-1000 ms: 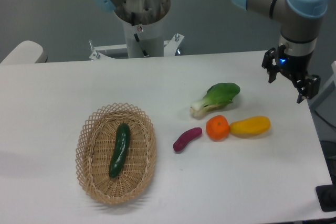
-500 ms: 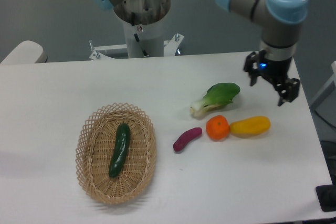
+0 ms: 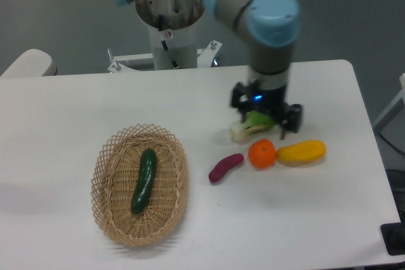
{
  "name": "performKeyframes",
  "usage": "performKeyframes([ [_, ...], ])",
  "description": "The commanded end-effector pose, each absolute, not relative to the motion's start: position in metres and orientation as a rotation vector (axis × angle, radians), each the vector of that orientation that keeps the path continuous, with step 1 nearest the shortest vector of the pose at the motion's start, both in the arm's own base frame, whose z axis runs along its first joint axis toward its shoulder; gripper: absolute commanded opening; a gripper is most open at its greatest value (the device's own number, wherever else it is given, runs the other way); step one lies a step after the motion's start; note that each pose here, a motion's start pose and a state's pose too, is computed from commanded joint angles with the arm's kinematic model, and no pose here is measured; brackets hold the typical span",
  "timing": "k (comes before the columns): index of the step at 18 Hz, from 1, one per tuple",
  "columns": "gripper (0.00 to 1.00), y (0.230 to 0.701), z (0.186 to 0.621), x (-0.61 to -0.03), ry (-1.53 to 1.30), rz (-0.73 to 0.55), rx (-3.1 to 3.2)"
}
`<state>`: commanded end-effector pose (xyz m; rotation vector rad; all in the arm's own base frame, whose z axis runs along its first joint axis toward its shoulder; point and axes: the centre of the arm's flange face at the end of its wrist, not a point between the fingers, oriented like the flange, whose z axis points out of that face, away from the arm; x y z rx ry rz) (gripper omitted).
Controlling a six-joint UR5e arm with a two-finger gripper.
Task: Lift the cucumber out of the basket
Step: 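Move the open gripper over the basket above the green cucumber, then lower the gripper and close it around the cucumber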
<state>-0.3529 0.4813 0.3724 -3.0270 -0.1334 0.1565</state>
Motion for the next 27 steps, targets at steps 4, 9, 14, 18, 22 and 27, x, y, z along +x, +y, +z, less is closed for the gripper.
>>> performKeyframes([
  [4,1.0,0.505,0.328,-0.303,-0.312,0.079,-3.052],
  [9,1.0,0.543,0.291,-0.252,-0.373,0.059,-3.045],
  [14,1.0,0.574,0.252,-0.222,-0.319,0.068,-3.043],
  [18,1.0,0.583,0.229,-0.217,-0.28,0.07,-3.053],
  [22,1.0,0.587,0.216,-0.212,-0.265,0.06,-3.07],
  [27,1.0,0.59,0.208,-0.21,-0.257,0.056,-3.083],
])
